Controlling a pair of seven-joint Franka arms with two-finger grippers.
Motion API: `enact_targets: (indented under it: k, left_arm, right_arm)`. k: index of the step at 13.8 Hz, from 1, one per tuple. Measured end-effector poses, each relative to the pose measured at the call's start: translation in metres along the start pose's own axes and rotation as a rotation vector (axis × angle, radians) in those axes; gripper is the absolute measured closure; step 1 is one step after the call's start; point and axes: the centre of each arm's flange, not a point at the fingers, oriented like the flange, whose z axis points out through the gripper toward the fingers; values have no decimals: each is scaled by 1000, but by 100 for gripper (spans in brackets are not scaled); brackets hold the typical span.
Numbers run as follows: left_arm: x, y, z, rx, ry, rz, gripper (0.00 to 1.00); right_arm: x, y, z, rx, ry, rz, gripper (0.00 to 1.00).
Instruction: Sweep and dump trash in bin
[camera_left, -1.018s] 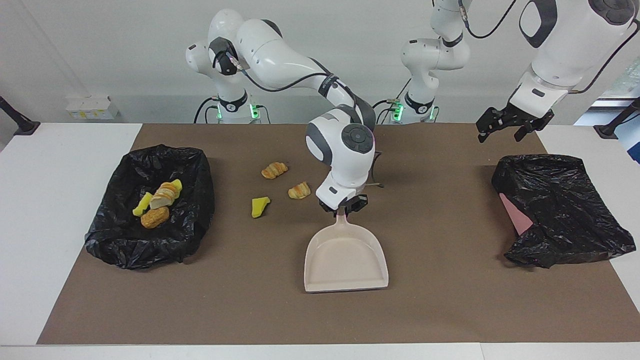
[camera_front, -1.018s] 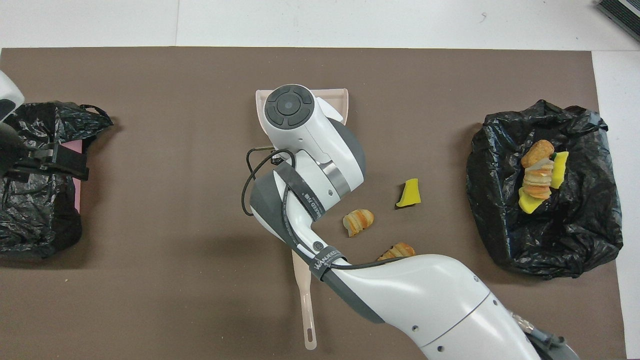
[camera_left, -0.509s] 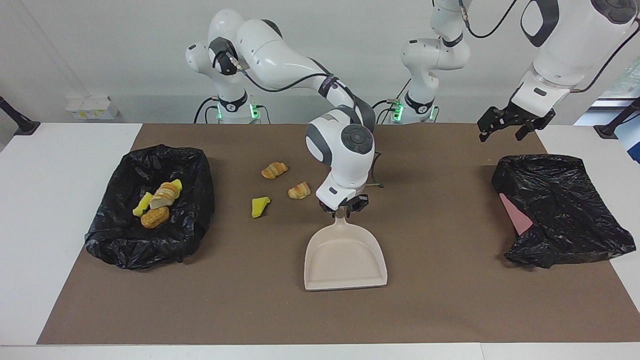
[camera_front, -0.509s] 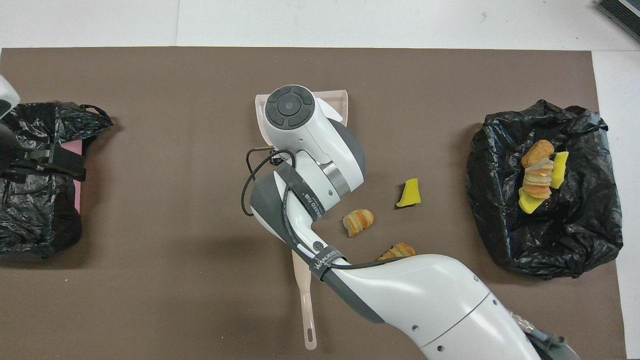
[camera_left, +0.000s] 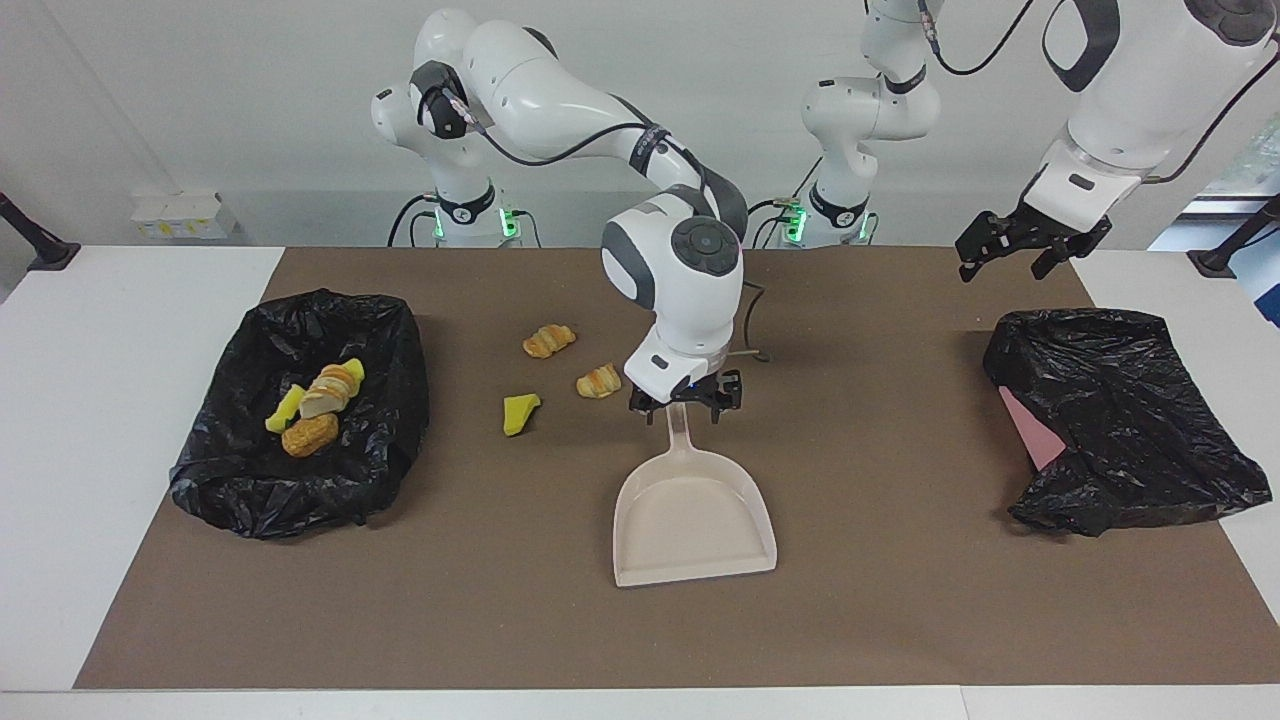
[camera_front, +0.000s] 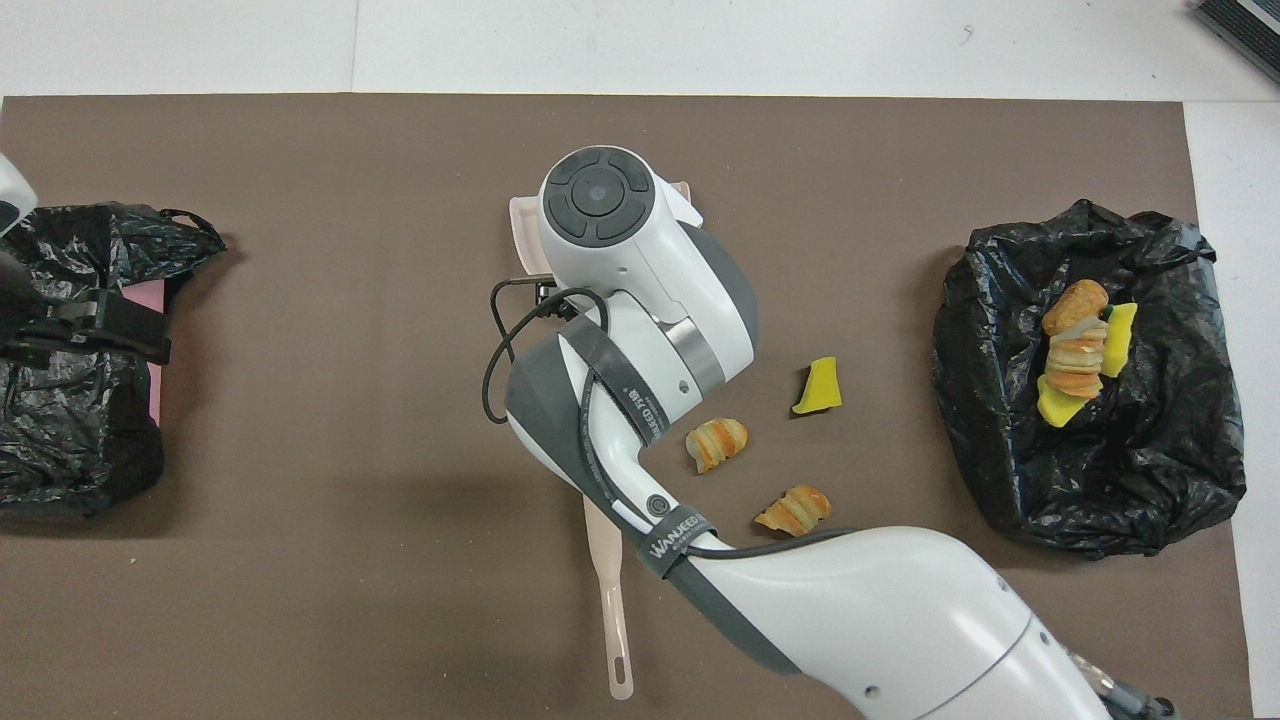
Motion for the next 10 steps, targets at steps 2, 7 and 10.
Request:
enact_targets:
  k: [2, 7, 10]
  left_arm:
    - [-1, 2, -1, 0, 2, 4, 0]
    - [1, 11, 2, -14, -1, 18, 0]
    - [13, 23, 13, -24, 11, 35, 0]
  right_arm:
    - [-20, 2, -19, 24, -48, 3, 0]
    - [-108, 3, -46, -16, -183, -48, 0]
    - [-171, -9, -25, -20, -218, -100, 0]
